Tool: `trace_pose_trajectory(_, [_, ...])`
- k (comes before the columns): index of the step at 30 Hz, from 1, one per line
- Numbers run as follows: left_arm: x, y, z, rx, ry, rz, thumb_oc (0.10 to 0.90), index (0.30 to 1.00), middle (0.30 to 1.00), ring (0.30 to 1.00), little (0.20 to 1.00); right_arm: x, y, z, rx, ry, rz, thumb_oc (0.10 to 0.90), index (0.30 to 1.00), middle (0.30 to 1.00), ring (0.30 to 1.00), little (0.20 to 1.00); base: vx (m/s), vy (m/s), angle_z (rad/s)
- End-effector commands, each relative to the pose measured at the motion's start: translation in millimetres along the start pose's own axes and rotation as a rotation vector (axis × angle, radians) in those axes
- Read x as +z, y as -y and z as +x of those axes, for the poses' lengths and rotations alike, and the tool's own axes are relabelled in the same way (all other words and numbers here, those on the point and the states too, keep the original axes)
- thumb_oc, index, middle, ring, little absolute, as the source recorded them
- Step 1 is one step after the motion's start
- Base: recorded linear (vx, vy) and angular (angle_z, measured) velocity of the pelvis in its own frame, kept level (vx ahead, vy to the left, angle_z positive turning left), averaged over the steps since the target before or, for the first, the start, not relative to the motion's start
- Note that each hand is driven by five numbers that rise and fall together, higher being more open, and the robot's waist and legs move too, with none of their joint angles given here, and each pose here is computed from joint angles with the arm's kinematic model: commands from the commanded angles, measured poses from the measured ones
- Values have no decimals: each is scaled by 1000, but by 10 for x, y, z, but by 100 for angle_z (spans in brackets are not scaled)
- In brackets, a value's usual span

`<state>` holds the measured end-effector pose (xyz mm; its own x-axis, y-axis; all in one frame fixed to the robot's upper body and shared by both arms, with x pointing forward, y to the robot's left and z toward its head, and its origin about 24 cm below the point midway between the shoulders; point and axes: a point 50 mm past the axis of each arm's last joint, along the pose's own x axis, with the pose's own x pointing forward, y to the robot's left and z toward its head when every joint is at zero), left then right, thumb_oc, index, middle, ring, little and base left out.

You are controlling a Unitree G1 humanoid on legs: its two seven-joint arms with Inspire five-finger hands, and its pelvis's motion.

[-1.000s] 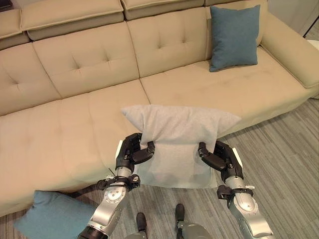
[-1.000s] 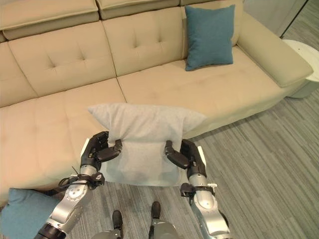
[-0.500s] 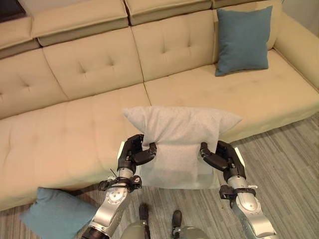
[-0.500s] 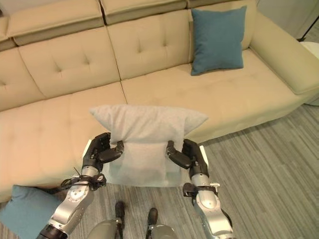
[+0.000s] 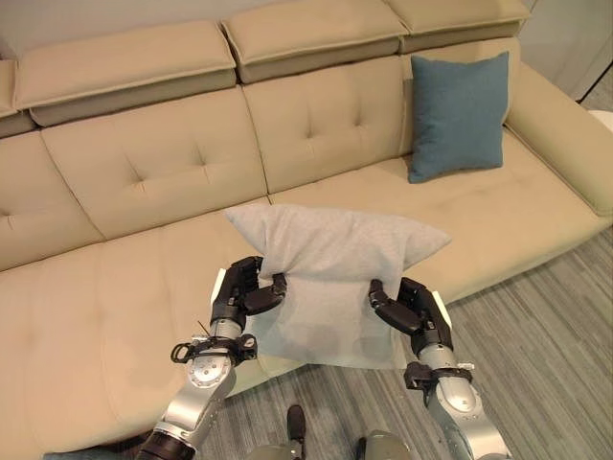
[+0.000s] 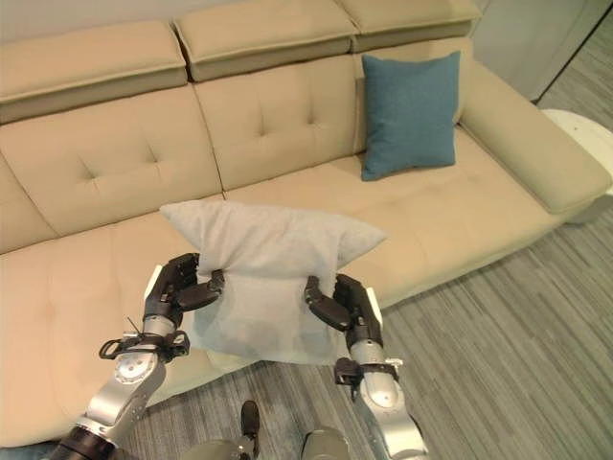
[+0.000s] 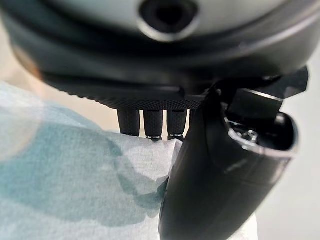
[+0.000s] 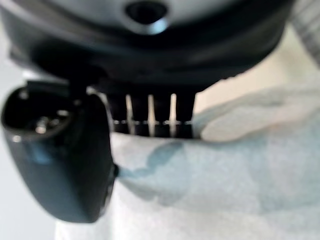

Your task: Pick up all the scattered cushions and arrange them neatly on the sofa.

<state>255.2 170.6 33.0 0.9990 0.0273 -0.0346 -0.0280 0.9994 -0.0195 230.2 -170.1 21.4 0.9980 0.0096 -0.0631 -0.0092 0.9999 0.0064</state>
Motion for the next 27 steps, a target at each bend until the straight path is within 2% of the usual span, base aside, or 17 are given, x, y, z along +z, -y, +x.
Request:
trace_pose_trajectory(1, [482,284,0,-130,272,-79,400,300,300,300,300,915,-179,189,84,464,89,400,300,300,300,300,250,-121,4])
trace_pose_trajectory(17, [503,320,-7,-133,283,-147,400,300,300,300,300,867,-16,147,62,437,70,400,300,300,300,300,180,-159,34])
trace_pose_trajectory(27, [463,344,-2,-150,260,-110,400,300,300,300,300,840,23,141,3,432,73,400,300,300,300,300,203,24,37])
